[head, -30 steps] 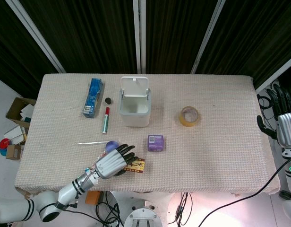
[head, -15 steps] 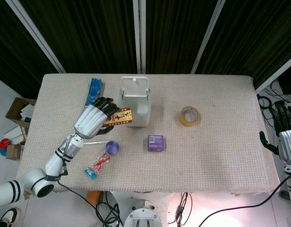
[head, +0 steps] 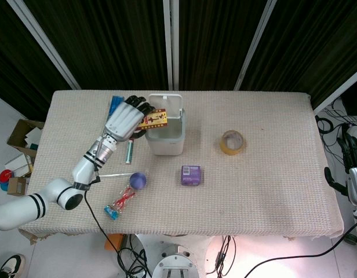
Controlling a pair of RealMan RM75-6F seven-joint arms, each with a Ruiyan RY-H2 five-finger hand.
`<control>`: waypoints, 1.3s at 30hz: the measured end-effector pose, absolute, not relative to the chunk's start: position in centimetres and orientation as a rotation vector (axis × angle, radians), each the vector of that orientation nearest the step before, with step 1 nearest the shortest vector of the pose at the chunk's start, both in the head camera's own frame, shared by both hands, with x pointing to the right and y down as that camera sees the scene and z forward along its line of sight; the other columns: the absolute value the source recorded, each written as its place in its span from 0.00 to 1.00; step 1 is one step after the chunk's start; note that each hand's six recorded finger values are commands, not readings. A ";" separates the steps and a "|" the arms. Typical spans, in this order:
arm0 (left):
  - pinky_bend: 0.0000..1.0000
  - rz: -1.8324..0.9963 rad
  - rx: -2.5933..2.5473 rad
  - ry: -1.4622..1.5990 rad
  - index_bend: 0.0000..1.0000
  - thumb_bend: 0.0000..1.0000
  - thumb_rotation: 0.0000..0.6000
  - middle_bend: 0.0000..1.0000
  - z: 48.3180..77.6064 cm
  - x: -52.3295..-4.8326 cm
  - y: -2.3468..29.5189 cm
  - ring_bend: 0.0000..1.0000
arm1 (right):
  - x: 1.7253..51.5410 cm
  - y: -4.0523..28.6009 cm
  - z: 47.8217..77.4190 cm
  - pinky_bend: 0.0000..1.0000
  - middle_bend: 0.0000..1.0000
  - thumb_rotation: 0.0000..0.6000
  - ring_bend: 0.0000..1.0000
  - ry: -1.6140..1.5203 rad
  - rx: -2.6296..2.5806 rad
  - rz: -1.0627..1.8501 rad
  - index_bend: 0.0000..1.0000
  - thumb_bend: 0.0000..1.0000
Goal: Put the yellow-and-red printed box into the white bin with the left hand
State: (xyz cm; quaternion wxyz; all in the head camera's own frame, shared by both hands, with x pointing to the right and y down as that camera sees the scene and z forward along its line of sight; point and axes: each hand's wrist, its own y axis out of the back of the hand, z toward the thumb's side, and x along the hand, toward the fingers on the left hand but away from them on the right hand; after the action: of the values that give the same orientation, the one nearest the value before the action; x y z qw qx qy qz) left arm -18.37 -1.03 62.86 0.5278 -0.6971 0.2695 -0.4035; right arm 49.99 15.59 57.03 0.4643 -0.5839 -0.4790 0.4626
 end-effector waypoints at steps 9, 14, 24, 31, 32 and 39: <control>0.26 -0.965 -1.674 0.619 0.09 0.22 1.00 0.17 63.9 -17.7 -0.9 0.19 | 50.9 15.4 57.0 0.00 0.00 1.00 0.00 -1.201 -1.426 1.155 0.00 0.36; 0.26 -0.930 -1.663 0.625 0.06 0.11 1.00 0.10 63.4 -17.2 -0.7 0.16 | 51.0 15.4 57.1 0.00 0.00 1.00 0.00 -1.203 -1.427 1.155 0.00 0.36; 0.25 -0.909 -1.655 0.638 0.07 0.09 1.00 0.12 61.9 -17.6 0.1 0.14 | 51.0 15.6 56.8 0.00 0.00 1.00 0.00 -1.216 -1.421 1.146 0.00 0.36; 0.25 -0.999 -1.650 0.694 0.13 0.08 0.77 0.12 59.7 -22.6 4.2 0.11 | 52.2 17.7 57.2 0.00 0.00 1.00 0.00 -1.221 -1.403 1.208 0.00 0.33; 0.24 -1.025 -1.648 0.708 0.13 0.08 0.73 0.12 59.4 -23.7 5.3 0.11 | 52.5 18.0 57.4 0.00 0.00 1.00 0.00 -1.217 -1.400 1.230 0.00 0.32; 0.23 -1.323 -1.495 0.846 0.14 0.08 0.51 0.11 58.8 -35.7 15.5 0.06 | 54.2 21.1 59.5 0.00 0.00 1.00 0.00 -1.154 -1.392 1.455 0.00 0.30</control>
State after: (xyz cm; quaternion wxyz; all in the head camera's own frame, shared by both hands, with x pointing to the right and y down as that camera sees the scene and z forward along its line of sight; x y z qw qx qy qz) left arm -35.71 15.46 58.85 0.4678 -0.6095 0.3449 -0.5392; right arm 54.16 21.07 59.46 0.3992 -0.5498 -0.4559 0.5749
